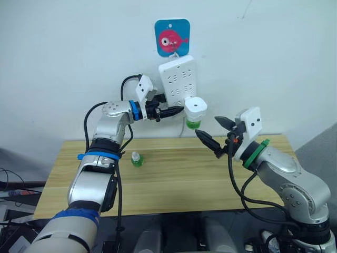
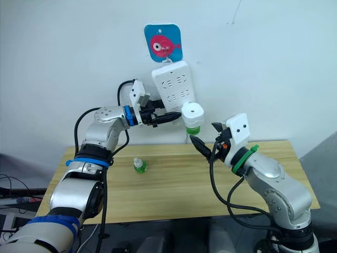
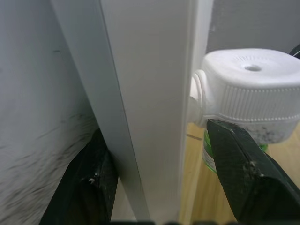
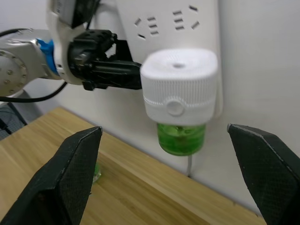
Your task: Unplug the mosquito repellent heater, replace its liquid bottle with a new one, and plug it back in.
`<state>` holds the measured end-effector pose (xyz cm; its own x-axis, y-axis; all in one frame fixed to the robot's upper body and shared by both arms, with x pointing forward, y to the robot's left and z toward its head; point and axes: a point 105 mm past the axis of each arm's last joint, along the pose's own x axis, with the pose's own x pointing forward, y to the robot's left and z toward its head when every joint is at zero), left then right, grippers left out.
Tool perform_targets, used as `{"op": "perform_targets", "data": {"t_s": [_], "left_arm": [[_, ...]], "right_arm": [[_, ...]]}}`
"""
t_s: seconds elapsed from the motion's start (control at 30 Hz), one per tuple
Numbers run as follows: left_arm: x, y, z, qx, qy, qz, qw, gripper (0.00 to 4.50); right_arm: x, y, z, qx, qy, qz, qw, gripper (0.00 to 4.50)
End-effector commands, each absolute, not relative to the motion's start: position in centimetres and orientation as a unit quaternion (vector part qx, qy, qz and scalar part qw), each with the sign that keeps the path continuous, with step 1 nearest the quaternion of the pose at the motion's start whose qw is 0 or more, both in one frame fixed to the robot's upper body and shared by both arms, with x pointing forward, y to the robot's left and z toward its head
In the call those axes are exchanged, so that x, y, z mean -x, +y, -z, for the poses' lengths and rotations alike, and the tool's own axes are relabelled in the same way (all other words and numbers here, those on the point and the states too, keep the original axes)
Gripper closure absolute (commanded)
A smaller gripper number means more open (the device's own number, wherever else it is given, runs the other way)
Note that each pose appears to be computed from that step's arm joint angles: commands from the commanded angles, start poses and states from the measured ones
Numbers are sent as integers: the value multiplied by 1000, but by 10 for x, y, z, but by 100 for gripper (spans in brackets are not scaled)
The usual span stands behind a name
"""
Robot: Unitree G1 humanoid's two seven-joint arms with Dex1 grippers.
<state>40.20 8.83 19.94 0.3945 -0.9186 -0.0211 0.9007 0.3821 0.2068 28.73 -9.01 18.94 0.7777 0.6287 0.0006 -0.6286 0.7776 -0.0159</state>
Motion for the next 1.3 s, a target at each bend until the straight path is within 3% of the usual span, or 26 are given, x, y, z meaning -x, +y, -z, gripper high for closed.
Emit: {"op": "perform_targets", "data": {"t_s": [0.03,0.1,0.8,0.87,1.0,1.3], "left_arm": [[-400,84,-213,-101,-68,563,818,267],[-401,85,-214,-95,-66,560,820,312],[-406,83,-211,-105,-68,544,830,313],[-407,84,-210,-106,-68,543,831,313],[-408,86,-210,-106,-67,539,833,313],[-416,92,-210,-107,-68,512,850,313]], "right_arm": [[-291,-92,-195,16,-25,-301,953,0],[-295,-91,-194,25,-25,-289,957,0],[-333,-49,-213,16,-79,-250,965,0],[-335,-49,-214,15,-80,-249,965,39],[-334,-50,-214,15,-82,-251,964,158],[-313,-64,-217,31,-83,-252,964,157]]}}
